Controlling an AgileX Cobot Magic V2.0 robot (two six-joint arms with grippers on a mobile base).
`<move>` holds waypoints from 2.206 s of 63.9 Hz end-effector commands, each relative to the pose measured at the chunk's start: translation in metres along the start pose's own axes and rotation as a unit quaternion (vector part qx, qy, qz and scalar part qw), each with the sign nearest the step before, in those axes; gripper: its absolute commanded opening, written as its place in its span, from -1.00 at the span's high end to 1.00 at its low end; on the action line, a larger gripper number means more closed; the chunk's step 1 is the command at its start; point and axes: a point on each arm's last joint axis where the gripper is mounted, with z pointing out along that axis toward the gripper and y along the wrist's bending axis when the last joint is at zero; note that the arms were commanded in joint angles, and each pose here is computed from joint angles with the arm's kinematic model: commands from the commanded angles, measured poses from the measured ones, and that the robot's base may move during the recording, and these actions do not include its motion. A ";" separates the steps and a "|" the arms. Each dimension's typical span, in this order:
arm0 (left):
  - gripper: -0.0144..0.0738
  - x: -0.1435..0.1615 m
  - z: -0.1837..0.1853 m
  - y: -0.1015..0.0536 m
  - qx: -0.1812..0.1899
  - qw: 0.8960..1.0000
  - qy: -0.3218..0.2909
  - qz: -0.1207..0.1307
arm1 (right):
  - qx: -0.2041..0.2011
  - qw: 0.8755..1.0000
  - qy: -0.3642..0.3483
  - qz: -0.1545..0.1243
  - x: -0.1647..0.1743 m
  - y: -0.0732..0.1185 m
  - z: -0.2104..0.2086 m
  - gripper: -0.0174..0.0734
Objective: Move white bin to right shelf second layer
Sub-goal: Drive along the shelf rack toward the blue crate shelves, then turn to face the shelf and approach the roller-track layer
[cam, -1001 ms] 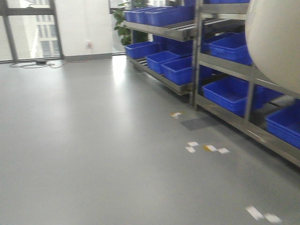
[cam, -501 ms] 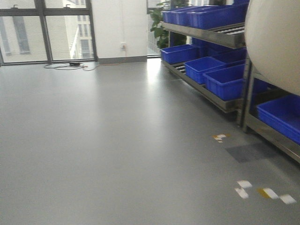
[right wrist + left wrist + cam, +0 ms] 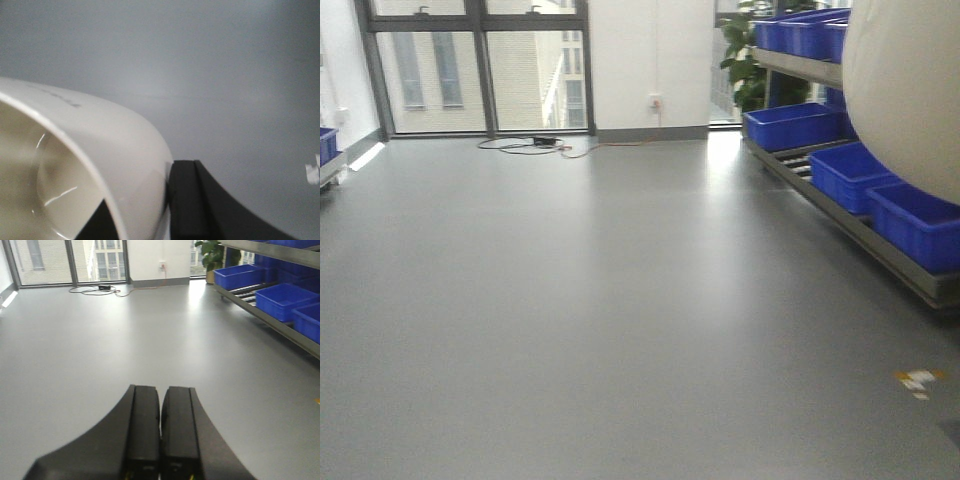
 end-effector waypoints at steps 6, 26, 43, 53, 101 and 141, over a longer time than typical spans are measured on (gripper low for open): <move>0.48 0.001 0.001 0.000 0.003 0.999 -0.037 -0.002 | -0.010 0.998 -0.055 0.000 -0.014 0.003 -0.007 0.50; 0.48 0.001 0.001 0.000 0.003 0.999 -0.037 -0.002 | -0.009 0.998 -0.055 0.000 -0.014 0.002 -0.006 0.50; 0.48 0.001 0.001 0.000 0.003 0.999 -0.037 -0.002 | -0.010 0.998 -0.055 0.000 -0.014 0.003 -0.006 0.50; 0.48 0.001 0.001 0.000 0.003 0.999 -0.037 -0.002 | -0.010 0.998 -0.055 0.000 -0.014 0.003 -0.006 0.50; 0.48 0.001 0.001 0.000 0.003 0.999 -0.037 -0.002 | -0.010 0.998 -0.056 0.000 -0.014 0.003 -0.006 0.50; 0.48 0.001 0.001 0.000 0.003 0.999 -0.037 -0.002 | -0.010 0.998 -0.056 0.000 -0.014 0.003 -0.006 0.50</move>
